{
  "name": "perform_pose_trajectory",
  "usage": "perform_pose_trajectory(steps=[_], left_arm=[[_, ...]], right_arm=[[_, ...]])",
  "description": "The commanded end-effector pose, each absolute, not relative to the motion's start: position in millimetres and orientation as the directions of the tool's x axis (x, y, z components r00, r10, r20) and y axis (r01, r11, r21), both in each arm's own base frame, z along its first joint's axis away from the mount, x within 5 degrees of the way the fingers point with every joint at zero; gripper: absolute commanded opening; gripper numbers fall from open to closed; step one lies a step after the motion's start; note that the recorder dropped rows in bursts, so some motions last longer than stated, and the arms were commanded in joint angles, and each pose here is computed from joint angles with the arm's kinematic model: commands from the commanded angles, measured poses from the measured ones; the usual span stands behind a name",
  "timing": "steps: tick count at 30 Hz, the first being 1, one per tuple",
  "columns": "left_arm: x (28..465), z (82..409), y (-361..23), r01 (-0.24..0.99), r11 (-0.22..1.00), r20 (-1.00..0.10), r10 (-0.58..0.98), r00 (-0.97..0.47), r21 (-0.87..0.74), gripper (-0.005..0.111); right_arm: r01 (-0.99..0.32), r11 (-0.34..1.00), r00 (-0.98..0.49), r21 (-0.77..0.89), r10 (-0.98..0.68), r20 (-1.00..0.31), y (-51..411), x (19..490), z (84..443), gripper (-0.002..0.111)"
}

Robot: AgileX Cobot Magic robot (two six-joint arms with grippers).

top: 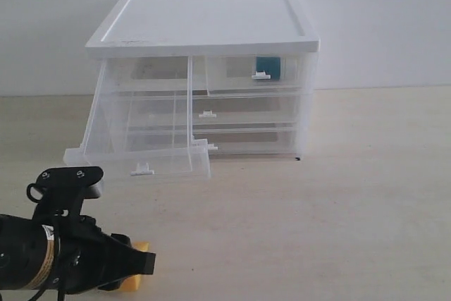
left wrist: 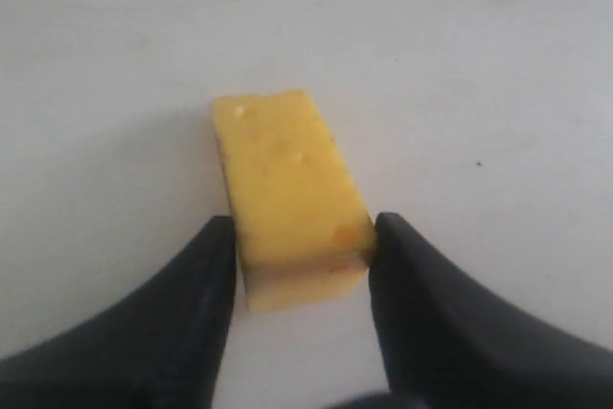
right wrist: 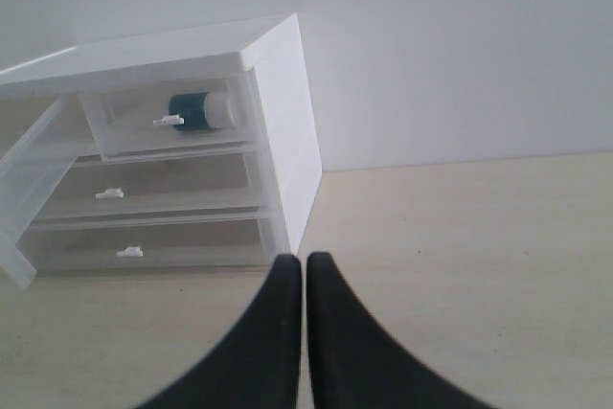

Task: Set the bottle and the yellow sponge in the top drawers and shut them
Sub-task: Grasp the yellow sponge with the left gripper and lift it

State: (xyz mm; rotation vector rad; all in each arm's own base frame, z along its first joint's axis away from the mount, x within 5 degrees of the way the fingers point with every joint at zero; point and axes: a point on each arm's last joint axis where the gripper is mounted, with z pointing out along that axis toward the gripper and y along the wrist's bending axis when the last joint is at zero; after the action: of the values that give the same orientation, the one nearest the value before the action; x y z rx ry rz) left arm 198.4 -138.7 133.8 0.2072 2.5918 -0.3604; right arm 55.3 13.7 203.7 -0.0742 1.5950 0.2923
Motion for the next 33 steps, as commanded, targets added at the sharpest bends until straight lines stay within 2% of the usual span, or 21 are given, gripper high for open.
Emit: perform_pose_trajectory(steps=[1,12,16,24,28,33], left_arm=[[181,143,-138,0.295,0.912,-0.519,0.113,-0.847,-0.284,0.004],[152,196,-146,0.503,0.72,-0.637,0.11,-0.763,-0.478,0.004],[145,218,-142,0.556,0.68,-0.707,0.077,-0.703,-0.478,0.004],[136,274,-134,0.686,0.625,-0.867,0.03,-0.498,-0.373,0.004],[140,297,-126,0.67,0.688,-0.922,0.0,-0.386,-0.281,0.004],[160,307,-109,0.48,0.856,-0.951,-0.04,-0.307,-0.191,0.004]], right_arm=[[-0.23,0.962,-0.038,0.147,0.142,-0.989,14,55,205,0.0],[-0.23,0.962,-0.036,0.147,0.142,-0.989,14,55,205,0.0],[-0.23,0.962,-0.036,0.147,0.142,-0.989,14,55,205,0.0],[-0.23,0.962,-0.036,0.147,0.142,-0.989,14,55,205,0.0],[-0.23,0.962,-0.036,0.147,0.142,-0.989,14,55,205,0.0],[-0.23,0.962,-0.036,0.147,0.142,-0.989,14,55,205,0.0]])
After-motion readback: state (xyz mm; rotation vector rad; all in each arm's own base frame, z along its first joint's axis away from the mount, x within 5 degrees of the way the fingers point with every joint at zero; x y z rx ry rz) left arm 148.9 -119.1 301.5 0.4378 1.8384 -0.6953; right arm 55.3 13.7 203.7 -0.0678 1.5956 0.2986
